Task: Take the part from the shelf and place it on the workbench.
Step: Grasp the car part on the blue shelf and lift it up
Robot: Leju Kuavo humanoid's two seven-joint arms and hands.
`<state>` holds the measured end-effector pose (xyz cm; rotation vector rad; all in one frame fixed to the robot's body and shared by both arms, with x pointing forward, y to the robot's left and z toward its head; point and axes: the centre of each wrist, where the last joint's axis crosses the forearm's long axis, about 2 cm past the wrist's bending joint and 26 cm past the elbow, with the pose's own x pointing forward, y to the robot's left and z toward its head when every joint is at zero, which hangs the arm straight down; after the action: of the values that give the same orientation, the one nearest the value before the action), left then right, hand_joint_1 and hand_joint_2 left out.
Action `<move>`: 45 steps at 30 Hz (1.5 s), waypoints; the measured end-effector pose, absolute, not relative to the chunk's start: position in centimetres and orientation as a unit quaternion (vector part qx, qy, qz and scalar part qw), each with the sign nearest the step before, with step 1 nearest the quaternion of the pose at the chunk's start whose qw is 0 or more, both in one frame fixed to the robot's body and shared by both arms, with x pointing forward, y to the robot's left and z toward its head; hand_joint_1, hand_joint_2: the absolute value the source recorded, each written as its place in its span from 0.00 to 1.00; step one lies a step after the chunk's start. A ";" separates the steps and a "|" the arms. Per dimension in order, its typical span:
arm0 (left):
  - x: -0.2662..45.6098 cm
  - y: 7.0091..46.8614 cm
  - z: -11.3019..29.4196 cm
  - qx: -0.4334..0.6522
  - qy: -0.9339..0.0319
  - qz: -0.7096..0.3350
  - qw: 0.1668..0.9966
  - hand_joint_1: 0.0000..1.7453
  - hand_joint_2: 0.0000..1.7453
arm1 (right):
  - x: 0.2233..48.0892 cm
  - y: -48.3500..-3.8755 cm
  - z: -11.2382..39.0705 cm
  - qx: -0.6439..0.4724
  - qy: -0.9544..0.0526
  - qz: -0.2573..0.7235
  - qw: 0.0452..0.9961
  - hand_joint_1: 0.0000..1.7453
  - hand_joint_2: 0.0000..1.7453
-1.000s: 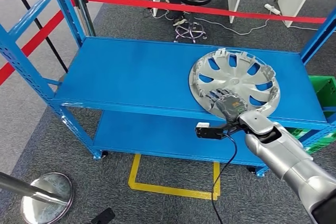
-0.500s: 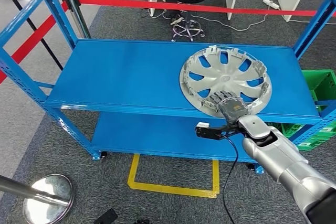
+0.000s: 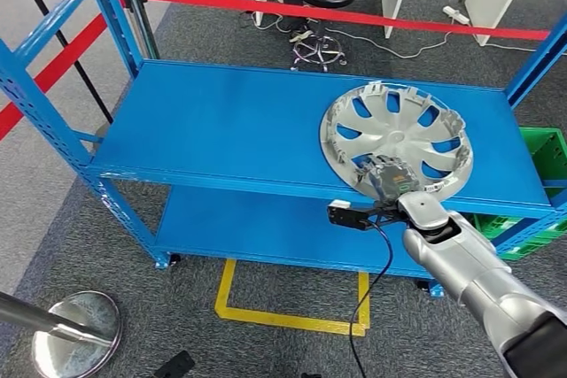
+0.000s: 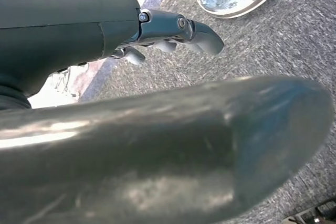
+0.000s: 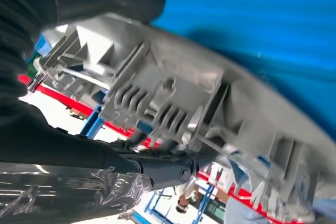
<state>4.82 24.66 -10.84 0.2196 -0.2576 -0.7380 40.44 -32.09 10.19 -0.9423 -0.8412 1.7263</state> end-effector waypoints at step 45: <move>4.7 25.3 -10.9 0.117 -0.146 -0.357 0.915 0.00 1.00 | 37.1 -26.5 12.4 -0.153 -0.718 0.502 0.457 1.00 1.00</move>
<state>4.71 25.29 -10.89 0.2403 -0.3001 -0.7338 37.05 -26.48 12.41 -0.3781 -1.7701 1.2361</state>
